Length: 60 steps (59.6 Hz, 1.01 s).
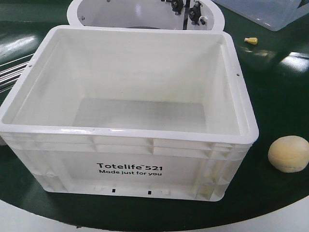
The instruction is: Place moving items into box and shelve
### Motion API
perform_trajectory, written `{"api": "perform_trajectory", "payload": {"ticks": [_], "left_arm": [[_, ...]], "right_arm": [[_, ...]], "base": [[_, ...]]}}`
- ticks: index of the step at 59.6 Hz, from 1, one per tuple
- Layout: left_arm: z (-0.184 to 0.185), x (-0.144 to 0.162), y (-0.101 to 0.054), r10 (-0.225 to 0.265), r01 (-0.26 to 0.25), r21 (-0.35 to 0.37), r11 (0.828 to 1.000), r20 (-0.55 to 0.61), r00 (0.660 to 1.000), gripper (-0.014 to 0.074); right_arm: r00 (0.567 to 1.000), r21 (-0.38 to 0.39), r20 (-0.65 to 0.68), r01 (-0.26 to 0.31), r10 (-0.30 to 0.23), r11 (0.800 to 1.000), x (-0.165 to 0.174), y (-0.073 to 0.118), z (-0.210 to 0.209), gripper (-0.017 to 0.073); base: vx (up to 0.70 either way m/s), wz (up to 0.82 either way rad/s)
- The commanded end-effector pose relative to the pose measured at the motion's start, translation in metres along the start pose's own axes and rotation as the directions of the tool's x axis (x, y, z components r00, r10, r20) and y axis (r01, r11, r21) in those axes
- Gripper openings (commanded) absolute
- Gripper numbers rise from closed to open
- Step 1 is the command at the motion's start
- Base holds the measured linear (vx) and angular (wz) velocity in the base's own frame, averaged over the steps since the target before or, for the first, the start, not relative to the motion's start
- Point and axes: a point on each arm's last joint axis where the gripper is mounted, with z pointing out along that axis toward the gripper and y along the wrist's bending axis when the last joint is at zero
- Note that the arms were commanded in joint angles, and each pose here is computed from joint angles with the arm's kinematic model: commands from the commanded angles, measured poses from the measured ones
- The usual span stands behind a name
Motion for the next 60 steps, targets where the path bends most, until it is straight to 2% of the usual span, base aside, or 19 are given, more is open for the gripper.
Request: {"api": "perform_trajectory", "payload": {"ticks": [1,9,16,23,26,36,40,48,52,60], "left_arm": [[0.005,-0.013,0.000,-0.040,0.040,0.002,0.999,0.076,0.996,0.0113],[0.009,-0.011,0.000,-0.045,0.045,0.003,0.999,0.060,0.997,0.0264],[0.009,-0.011,0.000,-0.044,0.044,0.003,0.999,0.065,0.997,0.0395],[0.008,-0.012,0.000,-0.054,0.054,0.004,0.999,0.066,0.996,0.0444],[0.008,-0.011,0.000,-0.067,0.067,0.006,0.998,0.058,0.996,0.0443],[0.008,-0.003,-0.002,-0.100,0.101,0.018,0.995,-0.047,0.994,0.0444],[0.007,-0.007,-0.002,-0.132,0.133,0.020,0.991,-0.075,0.988,0.0445],[0.011,-0.031,0.002,-0.179,0.179,0.000,0.984,-0.038,0.983,0.0445],[0.019,-0.042,0.008,-0.197,0.196,-0.028,0.980,-0.042,0.980,0.0445],[0.041,-0.055,0.019,-0.191,0.180,-0.087,0.980,-0.141,0.971,0.0445]], "right_arm": [[0.997,-0.007,0.077,0.001,-0.001,1.000,-0.013,0.000,0.006,0.0097],[0.999,-0.007,0.044,0.005,-0.005,1.000,-0.008,0.001,0.015,0.0230],[0.999,-0.008,0.032,0.010,-0.010,1.000,-0.006,0.001,0.018,0.0394],[1.000,-0.007,0.022,0.001,-0.001,1.000,-0.005,0.001,0.018,0.0489],[1.000,-0.004,-0.013,-0.021,0.021,1.000,-0.001,0.000,0.018,0.0505],[0.987,0.008,-0.162,0.008,-0.007,1.000,0.008,-0.001,0.016,0.0505],[0.977,0.015,-0.211,0.013,-0.009,1.000,0.004,-0.002,0.014,0.0505],[0.977,0.023,-0.204,0.063,-0.058,0.998,-0.024,-0.004,0.007,0.0505],[0.979,0.031,-0.194,0.064,-0.057,0.997,-0.042,-0.006,0.005,0.0503],[0.964,0.039,-0.258,0.069,-0.056,0.997,-0.062,-0.008,0.016,0.0503]], "base": [[0.00,0.00],[0.00,0.00],[0.00,0.00],[0.00,0.00],[0.00,0.00],[0.00,0.00],[0.00,0.00],[0.00,0.00],[0.00,0.00],[0.00,0.00]]}}
